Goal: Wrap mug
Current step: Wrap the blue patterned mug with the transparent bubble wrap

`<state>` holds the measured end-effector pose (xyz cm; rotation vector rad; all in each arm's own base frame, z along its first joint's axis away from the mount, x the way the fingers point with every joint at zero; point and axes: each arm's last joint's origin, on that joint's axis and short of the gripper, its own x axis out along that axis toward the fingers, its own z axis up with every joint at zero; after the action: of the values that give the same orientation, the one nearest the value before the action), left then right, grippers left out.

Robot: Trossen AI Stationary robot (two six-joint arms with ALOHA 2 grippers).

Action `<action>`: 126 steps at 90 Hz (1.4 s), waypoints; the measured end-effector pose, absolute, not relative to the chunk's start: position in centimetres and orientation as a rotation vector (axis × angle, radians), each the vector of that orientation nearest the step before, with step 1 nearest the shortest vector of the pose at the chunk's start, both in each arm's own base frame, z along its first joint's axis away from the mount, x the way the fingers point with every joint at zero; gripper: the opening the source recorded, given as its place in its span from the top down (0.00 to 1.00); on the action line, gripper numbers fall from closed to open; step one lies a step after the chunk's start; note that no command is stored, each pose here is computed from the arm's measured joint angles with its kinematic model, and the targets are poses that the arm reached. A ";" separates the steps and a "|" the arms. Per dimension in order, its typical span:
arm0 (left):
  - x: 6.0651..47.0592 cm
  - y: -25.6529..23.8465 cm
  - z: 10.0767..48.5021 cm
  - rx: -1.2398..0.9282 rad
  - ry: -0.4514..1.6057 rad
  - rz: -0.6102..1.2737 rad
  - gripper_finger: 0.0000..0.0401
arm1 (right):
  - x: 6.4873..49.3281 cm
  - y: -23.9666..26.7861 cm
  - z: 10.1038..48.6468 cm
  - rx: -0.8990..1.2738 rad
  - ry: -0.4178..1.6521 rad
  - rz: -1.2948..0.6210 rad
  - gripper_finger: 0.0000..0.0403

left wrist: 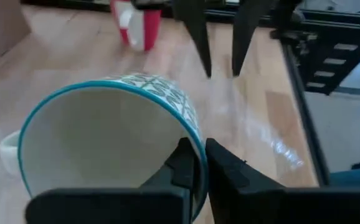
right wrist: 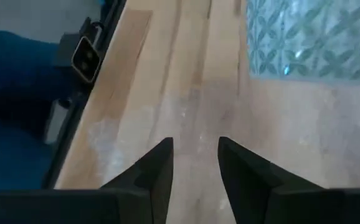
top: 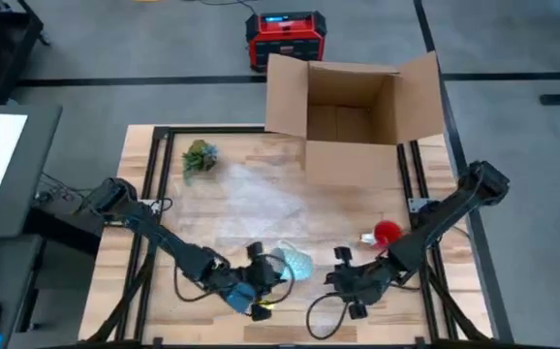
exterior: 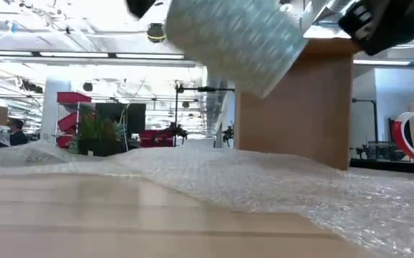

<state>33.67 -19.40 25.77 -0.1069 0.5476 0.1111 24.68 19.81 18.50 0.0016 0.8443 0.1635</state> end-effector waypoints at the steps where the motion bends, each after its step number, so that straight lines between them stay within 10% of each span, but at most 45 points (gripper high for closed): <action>1: 33.9 -19.3 26.0 -0.112 0.551 0.103 1.00 | 24.6 19.9 18.4 0.005 0.848 0.162 0.71; 71: 44.4 -14.2 23.9 -0.002 1.152 0.091 0.99 | 21.5 23.5 14.2 -0.151 0.897 0.132 0.71; 126: 45.6 -13.1 24.5 0.020 1.152 0.086 0.86 | 21.1 23.4 14.0 -0.166 0.928 0.113 0.71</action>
<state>45.57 -13.14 24.49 0.0204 1.1518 0.0855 21.08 23.41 13.97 -0.1664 0.9278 0.1126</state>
